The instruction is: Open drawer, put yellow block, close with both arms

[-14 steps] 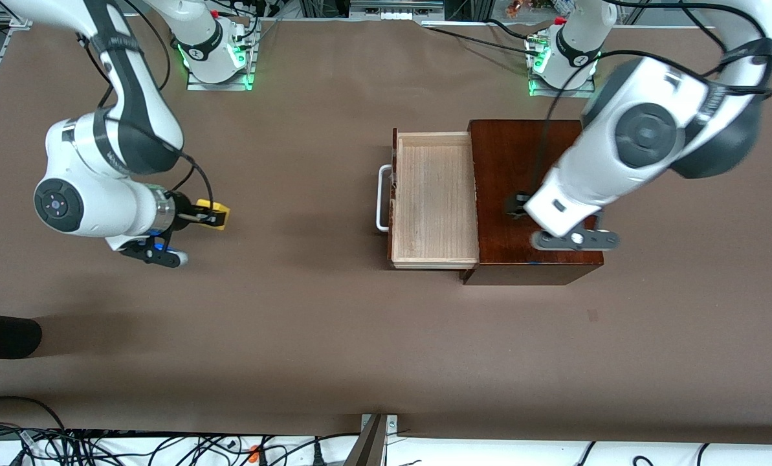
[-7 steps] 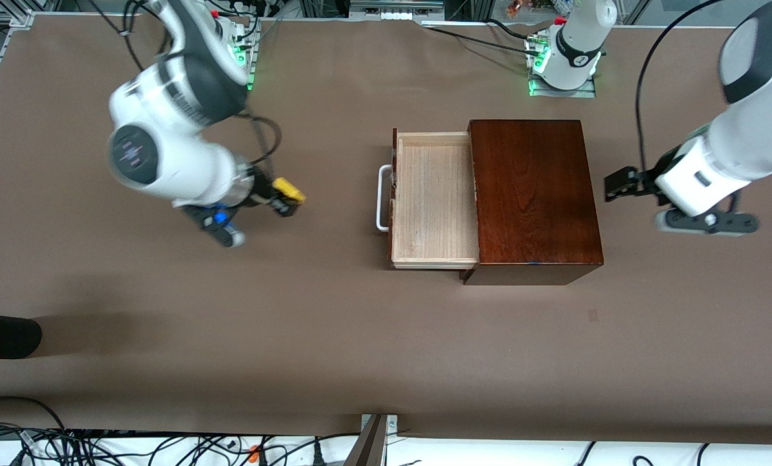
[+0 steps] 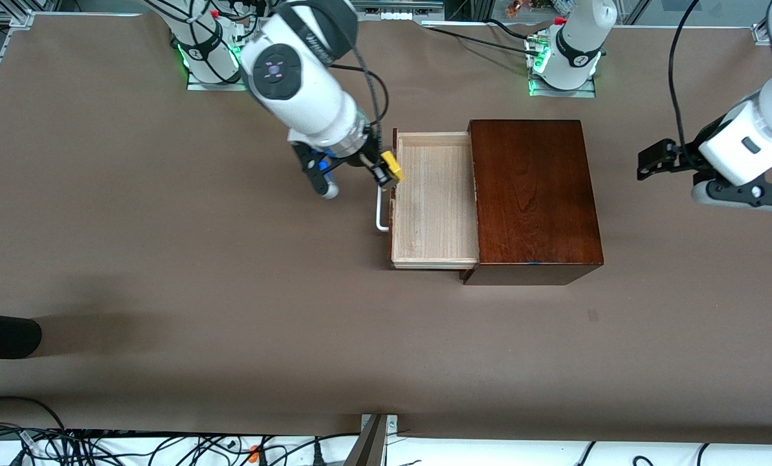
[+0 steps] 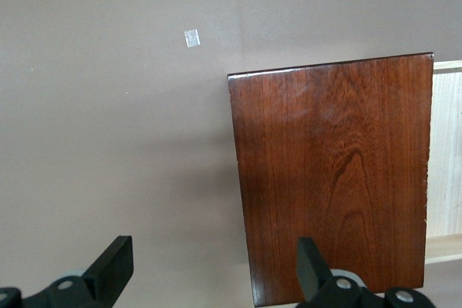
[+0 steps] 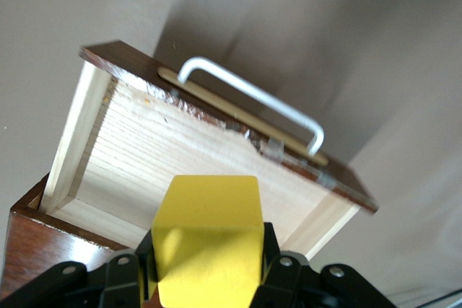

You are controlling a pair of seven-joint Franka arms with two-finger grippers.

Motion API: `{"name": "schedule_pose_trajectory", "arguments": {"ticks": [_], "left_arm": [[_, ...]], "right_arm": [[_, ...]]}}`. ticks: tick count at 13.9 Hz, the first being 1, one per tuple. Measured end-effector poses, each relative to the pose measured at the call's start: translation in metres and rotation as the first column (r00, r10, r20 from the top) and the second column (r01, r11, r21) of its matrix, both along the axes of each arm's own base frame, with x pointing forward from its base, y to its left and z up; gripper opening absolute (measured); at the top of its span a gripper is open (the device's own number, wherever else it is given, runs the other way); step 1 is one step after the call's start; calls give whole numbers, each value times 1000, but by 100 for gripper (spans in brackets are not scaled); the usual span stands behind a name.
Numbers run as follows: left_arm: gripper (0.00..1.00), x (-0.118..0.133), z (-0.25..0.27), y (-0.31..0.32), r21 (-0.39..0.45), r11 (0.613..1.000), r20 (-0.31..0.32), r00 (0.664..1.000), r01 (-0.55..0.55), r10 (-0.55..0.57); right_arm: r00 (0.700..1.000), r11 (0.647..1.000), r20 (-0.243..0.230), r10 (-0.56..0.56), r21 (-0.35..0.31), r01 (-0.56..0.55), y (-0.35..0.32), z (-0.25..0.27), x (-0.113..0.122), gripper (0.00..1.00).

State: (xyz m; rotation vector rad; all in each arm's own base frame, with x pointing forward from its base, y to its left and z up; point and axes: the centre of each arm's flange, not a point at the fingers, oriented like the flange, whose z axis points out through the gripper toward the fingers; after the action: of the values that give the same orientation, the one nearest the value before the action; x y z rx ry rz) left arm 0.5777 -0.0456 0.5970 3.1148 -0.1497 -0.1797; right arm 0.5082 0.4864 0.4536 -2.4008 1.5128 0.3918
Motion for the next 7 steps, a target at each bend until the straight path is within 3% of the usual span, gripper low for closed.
{"name": "schedule_pose_trajectory", "arguments": {"ticks": [7], "left_arm": [[100, -7, 13, 10, 12, 999, 14, 999, 30, -31]], "right_arm": [[994, 994, -20, -107, -25, 107, 44, -34, -25, 56]]}}
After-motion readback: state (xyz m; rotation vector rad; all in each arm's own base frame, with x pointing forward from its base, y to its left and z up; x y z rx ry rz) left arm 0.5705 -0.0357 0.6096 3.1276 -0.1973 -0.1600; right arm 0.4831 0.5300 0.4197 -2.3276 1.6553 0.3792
